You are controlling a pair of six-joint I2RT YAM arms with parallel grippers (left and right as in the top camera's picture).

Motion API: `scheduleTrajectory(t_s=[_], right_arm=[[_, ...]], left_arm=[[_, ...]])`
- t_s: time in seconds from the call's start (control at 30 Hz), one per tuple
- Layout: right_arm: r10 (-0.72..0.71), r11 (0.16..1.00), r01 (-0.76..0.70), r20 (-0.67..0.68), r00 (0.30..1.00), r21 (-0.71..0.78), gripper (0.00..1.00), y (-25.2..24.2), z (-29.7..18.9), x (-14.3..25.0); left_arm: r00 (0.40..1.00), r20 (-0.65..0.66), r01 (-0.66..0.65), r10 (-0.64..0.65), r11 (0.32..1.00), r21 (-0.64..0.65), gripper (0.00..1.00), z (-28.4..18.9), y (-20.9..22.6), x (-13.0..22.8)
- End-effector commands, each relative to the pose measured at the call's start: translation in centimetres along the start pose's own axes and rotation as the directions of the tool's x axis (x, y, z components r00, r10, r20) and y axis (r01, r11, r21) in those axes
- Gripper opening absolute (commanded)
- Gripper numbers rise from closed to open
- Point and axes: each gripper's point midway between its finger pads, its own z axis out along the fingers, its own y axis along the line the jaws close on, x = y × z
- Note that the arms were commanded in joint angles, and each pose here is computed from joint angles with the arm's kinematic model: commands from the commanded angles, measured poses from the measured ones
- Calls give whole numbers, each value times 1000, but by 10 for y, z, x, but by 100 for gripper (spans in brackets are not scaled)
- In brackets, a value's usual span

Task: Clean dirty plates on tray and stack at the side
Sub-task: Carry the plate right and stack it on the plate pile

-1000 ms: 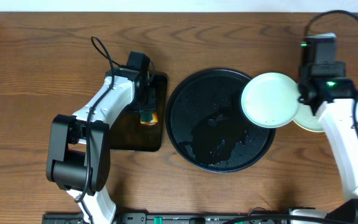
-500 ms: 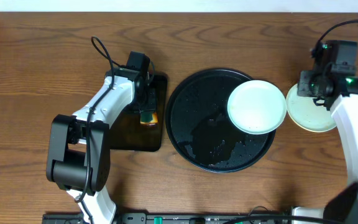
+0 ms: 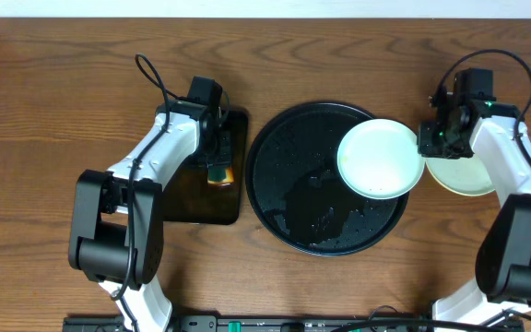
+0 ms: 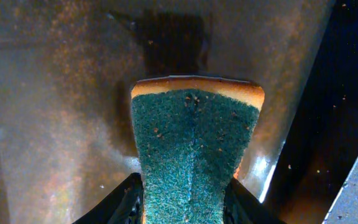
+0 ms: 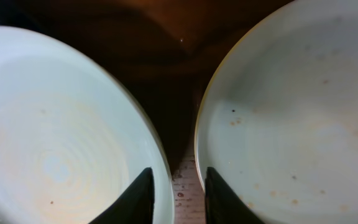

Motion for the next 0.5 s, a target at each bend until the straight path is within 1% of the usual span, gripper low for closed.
scheduleTrajectory(t_s=[0.0, 0.07, 0.17, 0.47], right_arm=[[24, 999, -25, -47, 999, -24, 19, 1, 15, 8], [25, 999, -26, -55, 998, -24, 15, 1, 18, 10], [24, 999, -26, -55, 998, -27, 14, 1, 18, 10], [38, 998, -42, -102, 994, -38, 15, 4, 22, 25]], left_arm=[[1000, 7, 8, -8, 1000, -22, 40, -4, 6, 1], [1000, 7, 8, -8, 1000, -22, 40, -4, 6, 1], [1000, 6, 8, -8, 1000, -22, 40, -4, 6, 1], [1000, 3, 8, -8, 1000, -20, 40, -4, 6, 2]])
